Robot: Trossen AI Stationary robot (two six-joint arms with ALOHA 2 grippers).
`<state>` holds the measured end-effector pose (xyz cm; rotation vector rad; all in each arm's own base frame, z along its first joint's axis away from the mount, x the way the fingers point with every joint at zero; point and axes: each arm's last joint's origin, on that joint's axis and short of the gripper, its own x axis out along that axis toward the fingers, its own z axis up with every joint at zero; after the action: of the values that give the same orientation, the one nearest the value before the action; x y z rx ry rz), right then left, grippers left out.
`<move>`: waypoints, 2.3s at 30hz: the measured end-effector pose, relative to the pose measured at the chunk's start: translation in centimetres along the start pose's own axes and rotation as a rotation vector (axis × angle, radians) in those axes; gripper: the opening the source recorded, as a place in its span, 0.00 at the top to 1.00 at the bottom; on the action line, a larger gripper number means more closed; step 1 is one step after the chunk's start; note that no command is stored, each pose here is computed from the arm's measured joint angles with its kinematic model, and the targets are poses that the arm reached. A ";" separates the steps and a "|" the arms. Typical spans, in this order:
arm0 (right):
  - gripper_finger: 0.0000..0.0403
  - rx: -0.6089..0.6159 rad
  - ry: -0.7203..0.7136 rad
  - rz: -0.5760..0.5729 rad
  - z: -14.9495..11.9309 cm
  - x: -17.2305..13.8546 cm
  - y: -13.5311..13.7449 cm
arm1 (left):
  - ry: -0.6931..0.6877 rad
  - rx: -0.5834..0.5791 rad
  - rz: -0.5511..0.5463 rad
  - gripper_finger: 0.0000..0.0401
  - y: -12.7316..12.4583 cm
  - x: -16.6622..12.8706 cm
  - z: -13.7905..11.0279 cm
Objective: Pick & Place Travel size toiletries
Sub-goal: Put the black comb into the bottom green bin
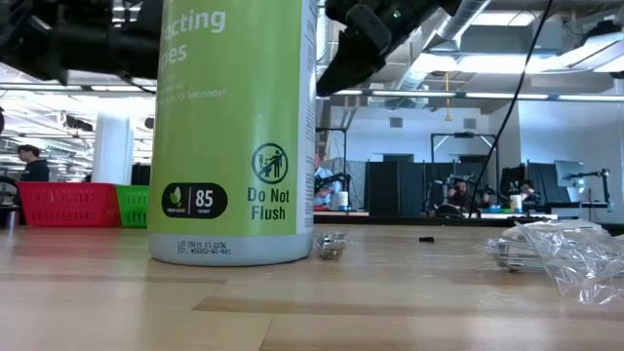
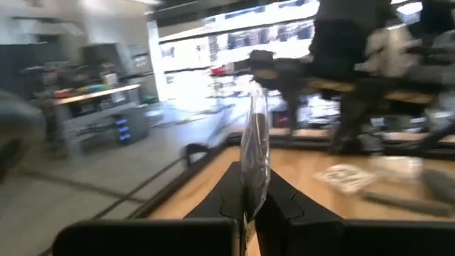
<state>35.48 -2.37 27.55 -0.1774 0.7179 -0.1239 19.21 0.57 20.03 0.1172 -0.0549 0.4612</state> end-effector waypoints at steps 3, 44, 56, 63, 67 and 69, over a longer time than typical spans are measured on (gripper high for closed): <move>0.60 0.009 0.012 0.002 -0.1 0.0 0.0 | 0.045 0.023 0.070 0.99 0.6 -0.8 0.1; 0.70 0.197 0.283 0.032 -4.7 0.9 2.1 | 0.541 0.243 0.327 0.93 5.2 -2.0 -4.0; 0.70 0.259 0.410 -0.118 -7.8 0.9 4.1 | 0.537 0.213 0.334 0.69 5.2 -2.0 -4.0; 0.70 0.276 0.434 -0.198 -8.4 0.5 5.1 | 0.535 0.191 0.331 0.57 5.1 -2.0 -4.0; 0.70 0.274 0.417 -0.185 -8.3 0.3 6.2 | 0.532 0.189 0.331 0.53 5.1 -2.0 -4.0; 0.70 0.271 0.389 -0.168 -8.0 0.4 6.9 | 0.529 0.187 0.331 0.53 5.1 -2.0 -4.0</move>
<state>30.78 3.36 19.96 0.0492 1.0637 -0.4222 15.22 4.75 16.42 0.1676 0.4954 0.8155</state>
